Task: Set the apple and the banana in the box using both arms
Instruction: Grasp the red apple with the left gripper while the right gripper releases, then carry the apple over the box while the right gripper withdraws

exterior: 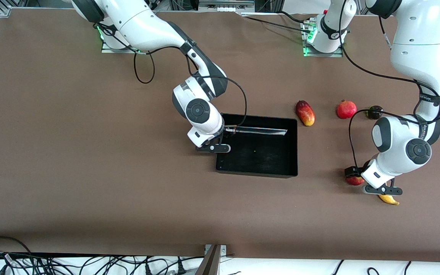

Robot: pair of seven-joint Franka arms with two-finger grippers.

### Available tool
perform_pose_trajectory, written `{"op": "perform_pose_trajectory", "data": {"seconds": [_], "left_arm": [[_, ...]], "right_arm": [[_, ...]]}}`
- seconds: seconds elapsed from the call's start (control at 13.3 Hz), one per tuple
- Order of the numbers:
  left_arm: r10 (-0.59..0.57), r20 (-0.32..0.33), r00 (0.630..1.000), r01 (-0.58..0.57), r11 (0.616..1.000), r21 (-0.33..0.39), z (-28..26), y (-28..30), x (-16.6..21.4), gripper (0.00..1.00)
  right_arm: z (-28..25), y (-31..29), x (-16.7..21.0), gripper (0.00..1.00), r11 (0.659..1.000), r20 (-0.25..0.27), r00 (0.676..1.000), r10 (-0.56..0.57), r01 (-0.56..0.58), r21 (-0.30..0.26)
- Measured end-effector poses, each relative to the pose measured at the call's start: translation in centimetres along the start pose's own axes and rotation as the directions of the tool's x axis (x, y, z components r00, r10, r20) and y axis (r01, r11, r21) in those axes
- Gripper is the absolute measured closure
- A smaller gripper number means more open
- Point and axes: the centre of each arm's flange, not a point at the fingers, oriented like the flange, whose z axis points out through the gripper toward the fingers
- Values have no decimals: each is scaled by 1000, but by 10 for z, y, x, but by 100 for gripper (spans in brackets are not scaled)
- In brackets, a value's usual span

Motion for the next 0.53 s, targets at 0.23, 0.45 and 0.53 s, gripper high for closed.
{"op": "perform_pose_trajectory", "data": {"seconds": [0.23, 0.45, 0.53], "left_arm": [[-3, -9, 1000, 3, 1000, 1, 15, 1, -4, 0], [-16, -32, 999, 16, 1000, 1, 37, 5, -8, 10], [-20, -40, 999, 21, 1000, 1, 36, 6, -7, 22]], "right_arm": [[-83, 22, 18, 18, 999, -15, 999, 39, -39, 6], [-194, 104, 43, 0, 997, 15, 996, 82, -82, -10], [-221, 134, 49, 0, 996, 19, 996, 91, -91, -23]]}}
